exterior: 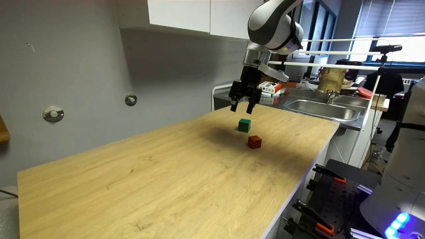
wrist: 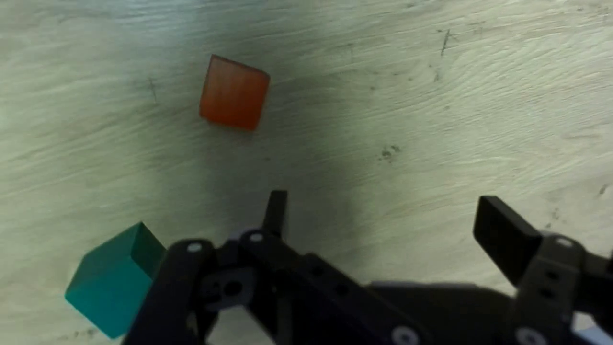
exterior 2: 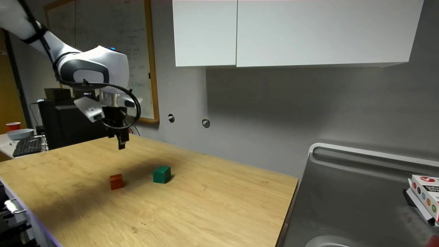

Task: Place the orange block on the green one

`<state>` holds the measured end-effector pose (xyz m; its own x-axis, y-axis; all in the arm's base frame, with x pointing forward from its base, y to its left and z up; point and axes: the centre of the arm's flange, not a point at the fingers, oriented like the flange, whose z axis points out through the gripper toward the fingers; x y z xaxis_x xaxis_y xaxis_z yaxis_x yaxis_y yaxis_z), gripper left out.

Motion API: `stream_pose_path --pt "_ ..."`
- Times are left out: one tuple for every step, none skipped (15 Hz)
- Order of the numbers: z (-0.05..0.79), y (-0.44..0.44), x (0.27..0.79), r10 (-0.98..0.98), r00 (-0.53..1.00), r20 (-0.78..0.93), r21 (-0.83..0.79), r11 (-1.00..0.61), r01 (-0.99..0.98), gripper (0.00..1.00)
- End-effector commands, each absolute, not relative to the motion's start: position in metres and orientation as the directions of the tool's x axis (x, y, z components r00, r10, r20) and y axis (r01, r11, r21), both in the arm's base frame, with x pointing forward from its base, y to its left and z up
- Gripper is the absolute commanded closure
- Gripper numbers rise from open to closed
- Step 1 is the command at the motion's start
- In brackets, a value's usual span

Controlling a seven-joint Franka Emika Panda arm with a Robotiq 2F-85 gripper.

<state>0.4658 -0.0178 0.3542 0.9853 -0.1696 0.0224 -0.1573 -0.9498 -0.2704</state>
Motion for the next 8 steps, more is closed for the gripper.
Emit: stream_pose_path --pt "0.319 -0.041 0.473 -0.320 0.945 -0.073 -0.325 -0.888 -0.325 0.00" --pt "0.309 -0.046 0.471 -0.351 0.931 -0.099 -0.325 -0.873 -0.363 0.00" --pt "0.297 -0.052 0.470 -0.383 0.915 -0.125 -0.316 -0.859 -0.403 0.00" --pt "0.288 -0.055 0.467 -0.409 0.900 -0.153 -0.307 -0.846 -0.437 0.00" --pt "0.279 -0.058 0.464 -0.433 0.883 -0.181 -0.295 -0.833 -0.468 0.00" --pt "0.270 -0.061 0.462 -0.456 0.866 -0.207 -0.279 -0.820 -0.499 0.00" --pt "0.263 -0.062 0.459 -0.476 0.849 -0.229 -0.262 -0.810 -0.525 0.00" --pt "0.257 -0.062 0.457 -0.497 0.829 -0.254 -0.244 -0.797 -0.553 0.00"
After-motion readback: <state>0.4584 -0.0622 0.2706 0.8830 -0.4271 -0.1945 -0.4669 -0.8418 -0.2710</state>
